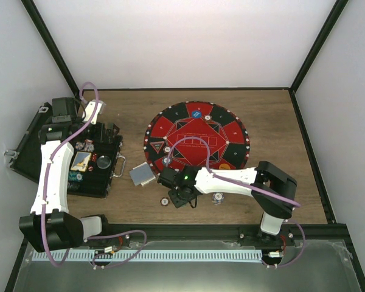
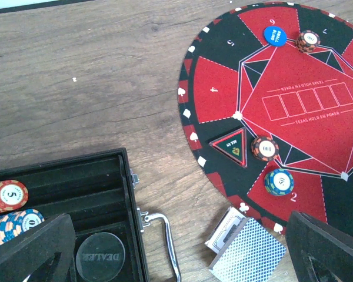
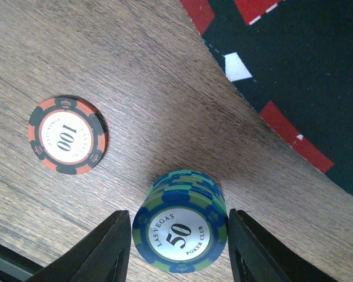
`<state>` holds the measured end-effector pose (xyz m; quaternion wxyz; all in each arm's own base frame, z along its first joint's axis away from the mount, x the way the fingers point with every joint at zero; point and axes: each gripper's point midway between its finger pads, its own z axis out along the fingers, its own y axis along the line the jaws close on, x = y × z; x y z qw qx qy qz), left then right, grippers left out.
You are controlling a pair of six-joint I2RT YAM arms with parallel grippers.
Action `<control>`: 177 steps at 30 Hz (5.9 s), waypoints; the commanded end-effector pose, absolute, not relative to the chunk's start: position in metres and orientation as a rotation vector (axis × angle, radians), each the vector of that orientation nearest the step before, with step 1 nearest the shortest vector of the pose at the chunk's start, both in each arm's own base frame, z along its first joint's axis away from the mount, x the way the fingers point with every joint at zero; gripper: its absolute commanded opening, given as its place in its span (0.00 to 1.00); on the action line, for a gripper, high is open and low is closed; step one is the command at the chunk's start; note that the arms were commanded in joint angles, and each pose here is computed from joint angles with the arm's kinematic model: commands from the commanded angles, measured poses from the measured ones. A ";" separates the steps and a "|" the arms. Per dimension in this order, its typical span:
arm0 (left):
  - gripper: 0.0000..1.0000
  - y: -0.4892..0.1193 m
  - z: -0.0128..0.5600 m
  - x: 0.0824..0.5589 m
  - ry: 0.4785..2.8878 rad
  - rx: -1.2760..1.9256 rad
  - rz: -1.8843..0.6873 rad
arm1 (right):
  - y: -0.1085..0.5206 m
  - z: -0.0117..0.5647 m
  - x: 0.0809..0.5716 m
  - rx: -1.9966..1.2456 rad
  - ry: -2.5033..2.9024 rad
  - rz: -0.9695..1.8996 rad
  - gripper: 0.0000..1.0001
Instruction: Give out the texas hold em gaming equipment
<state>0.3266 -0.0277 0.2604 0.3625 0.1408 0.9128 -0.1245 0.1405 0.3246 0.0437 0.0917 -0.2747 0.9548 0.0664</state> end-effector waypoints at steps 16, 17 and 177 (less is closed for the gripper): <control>1.00 -0.026 0.273 0.328 2.305 0.366 -0.299 | 0.325 0.038 0.140 -0.830 2.841 0.174 0.50; 1.00 -0.026 0.273 0.328 2.306 0.366 -0.300 | 0.324 0.037 0.139 -0.831 2.844 0.173 0.50; 1.00 -0.030 0.277 0.329 2.310 0.361 -0.341 | 0.329 0.028 0.151 -0.735 2.766 0.146 0.48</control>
